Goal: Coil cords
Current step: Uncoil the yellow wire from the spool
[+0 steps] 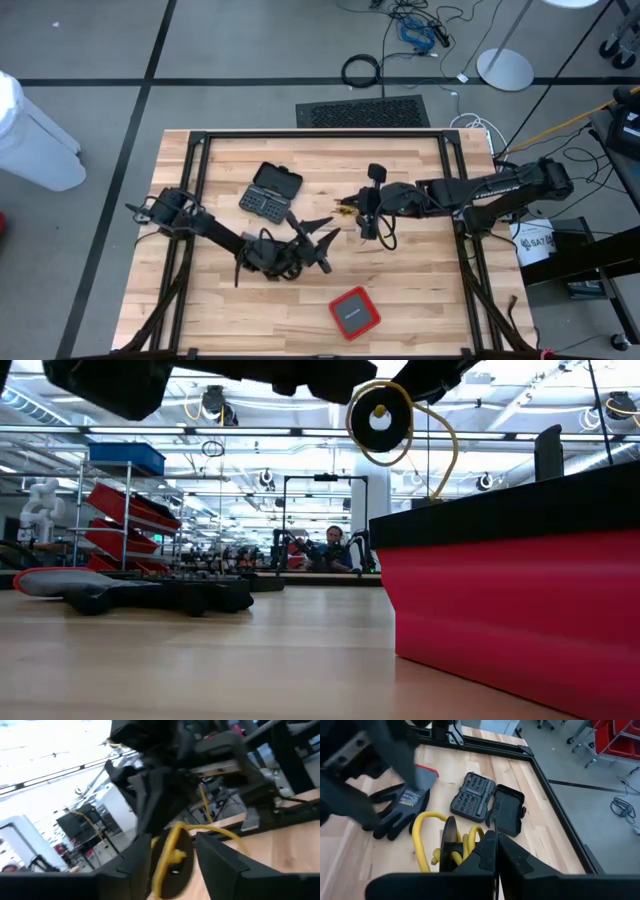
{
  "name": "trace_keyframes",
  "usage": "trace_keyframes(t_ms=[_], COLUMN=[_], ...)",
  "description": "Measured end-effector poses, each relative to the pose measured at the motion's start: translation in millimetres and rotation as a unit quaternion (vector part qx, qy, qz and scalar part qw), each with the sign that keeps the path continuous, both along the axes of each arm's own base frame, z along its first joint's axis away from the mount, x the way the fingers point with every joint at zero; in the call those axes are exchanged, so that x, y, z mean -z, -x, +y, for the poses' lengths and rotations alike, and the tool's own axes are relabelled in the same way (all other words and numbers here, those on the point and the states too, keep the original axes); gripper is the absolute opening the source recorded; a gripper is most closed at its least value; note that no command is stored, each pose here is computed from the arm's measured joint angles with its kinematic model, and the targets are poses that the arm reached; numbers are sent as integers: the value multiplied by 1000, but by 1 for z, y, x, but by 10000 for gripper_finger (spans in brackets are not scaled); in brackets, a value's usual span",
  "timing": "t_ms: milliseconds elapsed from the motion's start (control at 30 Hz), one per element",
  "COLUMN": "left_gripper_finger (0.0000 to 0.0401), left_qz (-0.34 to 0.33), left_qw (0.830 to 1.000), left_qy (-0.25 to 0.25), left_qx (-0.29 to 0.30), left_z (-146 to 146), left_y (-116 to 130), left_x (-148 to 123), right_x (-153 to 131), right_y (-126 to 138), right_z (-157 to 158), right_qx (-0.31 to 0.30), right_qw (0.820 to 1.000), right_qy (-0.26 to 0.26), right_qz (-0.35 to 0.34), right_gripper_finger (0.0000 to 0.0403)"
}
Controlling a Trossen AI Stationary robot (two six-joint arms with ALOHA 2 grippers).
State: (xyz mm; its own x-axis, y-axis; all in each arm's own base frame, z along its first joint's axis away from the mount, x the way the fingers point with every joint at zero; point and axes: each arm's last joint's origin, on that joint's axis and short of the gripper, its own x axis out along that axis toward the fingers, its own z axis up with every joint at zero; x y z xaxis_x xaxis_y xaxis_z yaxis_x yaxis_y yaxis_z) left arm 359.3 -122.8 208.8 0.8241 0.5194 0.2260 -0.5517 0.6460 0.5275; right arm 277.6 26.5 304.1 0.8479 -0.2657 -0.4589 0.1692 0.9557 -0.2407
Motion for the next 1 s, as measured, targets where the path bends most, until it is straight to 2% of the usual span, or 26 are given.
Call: trace_keyframes(t_ms=[133, 333, 433, 600, 633, 867, 1000], left_gripper_finger=[171, 164, 127, 25, 15, 9, 7], left_qz=[24, 35, 33, 39, 39, 10, 11], left_qw=[1000, 999, 999, 999, 999, 1000, 997], left_qy=[-3, 24, 23, 10, 10, 14, 24], left_qx=[-16, -17, -15, -17, -16, 3, 70], left_z=[7, 13, 13, 12, 11, 1, -9], left_y=[-6, -12, -12, -12, -11, -8, -15], left_x=[3, 7, 7, 6, 6, -2, -5], right_x=[0, 0, 1, 1, 1, 0, -2], right_y=[0, 1, 1, 1, 1, 1, -1], right_z=[3, 7, 7, 7, 7, 7, 3], right_qx=[-5, -11, -10, -13, -13, -13, 10], right_qw=[1000, 1000, 1000, 1000, 1000, 1000, 1000], right_qy=[0, 1, 1, 1, 1, 0, 11], right_qz=[0, 0, 2, 5, 5, 0, -14], right_gripper_finger=[0, 0, 0, 0, 0, 0, 0])
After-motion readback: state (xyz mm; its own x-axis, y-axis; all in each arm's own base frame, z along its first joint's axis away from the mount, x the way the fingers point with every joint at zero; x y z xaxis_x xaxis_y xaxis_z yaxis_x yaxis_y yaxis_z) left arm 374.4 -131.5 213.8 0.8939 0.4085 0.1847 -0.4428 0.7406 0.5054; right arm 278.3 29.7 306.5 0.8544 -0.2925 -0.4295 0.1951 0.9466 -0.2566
